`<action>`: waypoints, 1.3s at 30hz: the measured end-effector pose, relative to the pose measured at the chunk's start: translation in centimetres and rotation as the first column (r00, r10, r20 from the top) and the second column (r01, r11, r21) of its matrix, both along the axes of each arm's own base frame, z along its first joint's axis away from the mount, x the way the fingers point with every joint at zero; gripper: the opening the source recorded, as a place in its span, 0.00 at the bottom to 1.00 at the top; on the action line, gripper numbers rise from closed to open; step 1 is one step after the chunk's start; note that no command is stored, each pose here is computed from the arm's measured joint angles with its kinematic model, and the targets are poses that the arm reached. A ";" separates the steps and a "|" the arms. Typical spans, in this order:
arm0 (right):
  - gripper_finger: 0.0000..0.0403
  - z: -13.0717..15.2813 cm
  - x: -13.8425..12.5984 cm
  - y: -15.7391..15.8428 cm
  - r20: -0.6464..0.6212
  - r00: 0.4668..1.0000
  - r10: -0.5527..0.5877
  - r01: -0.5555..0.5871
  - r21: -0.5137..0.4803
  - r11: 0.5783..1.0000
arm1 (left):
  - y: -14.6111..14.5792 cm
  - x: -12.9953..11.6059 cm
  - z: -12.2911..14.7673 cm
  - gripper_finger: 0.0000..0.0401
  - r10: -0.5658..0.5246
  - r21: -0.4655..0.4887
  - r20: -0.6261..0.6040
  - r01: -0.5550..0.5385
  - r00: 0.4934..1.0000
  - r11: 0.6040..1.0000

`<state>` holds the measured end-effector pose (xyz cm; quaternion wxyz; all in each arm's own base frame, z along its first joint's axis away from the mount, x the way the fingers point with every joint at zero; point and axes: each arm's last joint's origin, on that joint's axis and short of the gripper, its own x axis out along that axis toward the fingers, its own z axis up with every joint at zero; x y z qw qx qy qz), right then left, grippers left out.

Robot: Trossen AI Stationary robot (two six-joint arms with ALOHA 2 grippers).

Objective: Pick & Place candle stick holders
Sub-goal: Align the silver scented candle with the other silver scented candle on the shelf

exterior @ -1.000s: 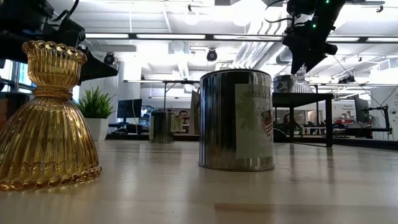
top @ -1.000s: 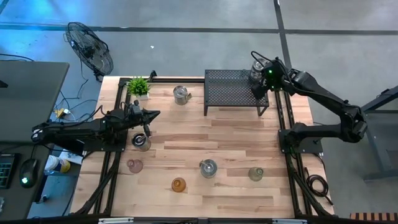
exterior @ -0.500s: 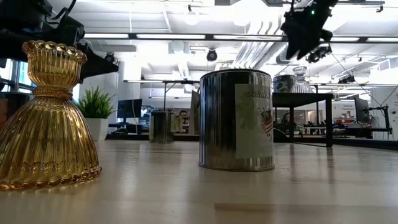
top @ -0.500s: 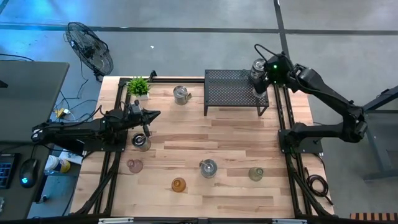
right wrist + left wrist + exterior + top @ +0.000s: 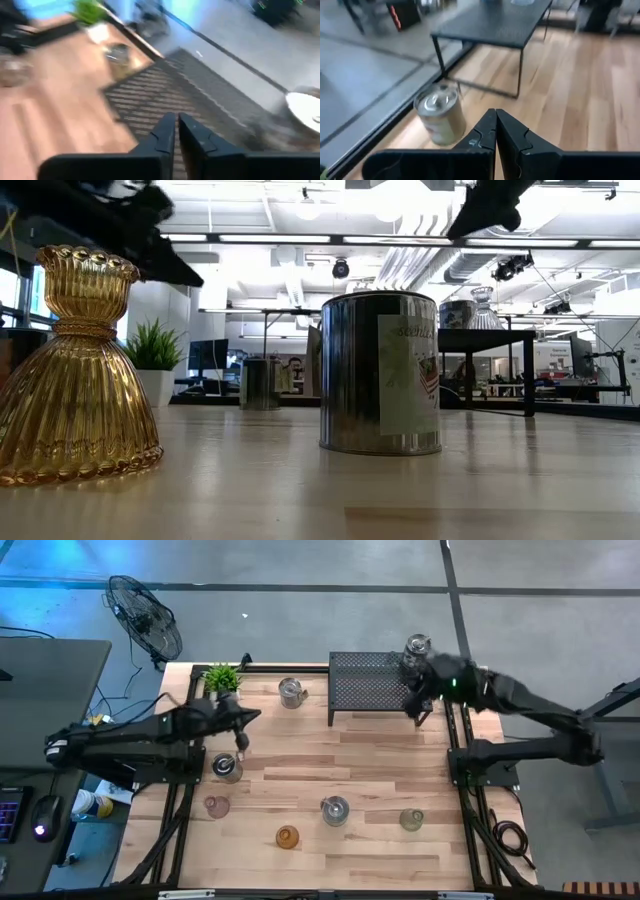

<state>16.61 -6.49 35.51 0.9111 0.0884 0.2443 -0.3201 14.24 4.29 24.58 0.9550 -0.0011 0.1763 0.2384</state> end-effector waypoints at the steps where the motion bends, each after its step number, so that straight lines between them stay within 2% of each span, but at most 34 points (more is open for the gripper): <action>1: 0.03 -0.5 0.3 0.7 0.029 0.999 0.026 -0.026 -0.007 1.000 | 0.5 0.5 0.3 0.00 -0.015 -0.023 -0.023 0.015 1.000 1.000; 6: 0.06 -3.3 1.7 4.0 0.146 0.980 0.133 -0.127 -0.048 0.991 | 3.7 2.6 1.0 0.00 -0.110 -0.125 -0.104 0.096 0.989 0.987; 10: 0.01 -5.8 2.8 6.7 0.226 0.948 0.223 -0.201 -0.117 0.973 | 6.3 4.5 0.9 0.00 -0.120 -0.133 -0.209 0.094 0.970 0.987; 13: 0.01 -7.1 3.0 8.1 0.280 0.921 0.272 -0.232 -0.168 0.958 | 7.6 6.2 0.4 0.03 -0.122 -0.131 -0.324 0.083 0.938 0.988; 18: 0.01 -8.2 2.8 9.3 0.297 0.905 0.305 -0.258 -0.187 0.948 | 9.5 9.2 -0.5 0.19 -0.123 -0.156 -0.438 0.059 0.890 0.986; 22: 0.01 -8.2 2.7 9.8 0.297 0.901 0.316 -0.267 -0.194 0.944 | 10.6 10.8 -0.8 0.35 -0.115 -0.120 -0.491 0.063 0.864 0.991; 25: 0.01 -8.2 2.7 10.0 0.286 0.898 0.334 -0.282 -0.210 0.936 | 11.1 11.5 -1.1 0.42 -0.118 -0.074 -0.533 0.092 0.838 0.993; 31: 0.00 -8.2 2.6 10.0 0.277 0.896 0.346 -0.292 -0.219 0.931 | 11.8 12.3 -2.2 0.40 -0.088 0.030 -0.602 0.133 0.793 0.991; 39: 0.00 -8.2 2.6 10.0 0.267 0.896 0.356 -0.299 -0.231 0.926 | 12.2 12.9 -3.8 0.28 -0.111 0.046 -0.673 0.191 0.731 0.981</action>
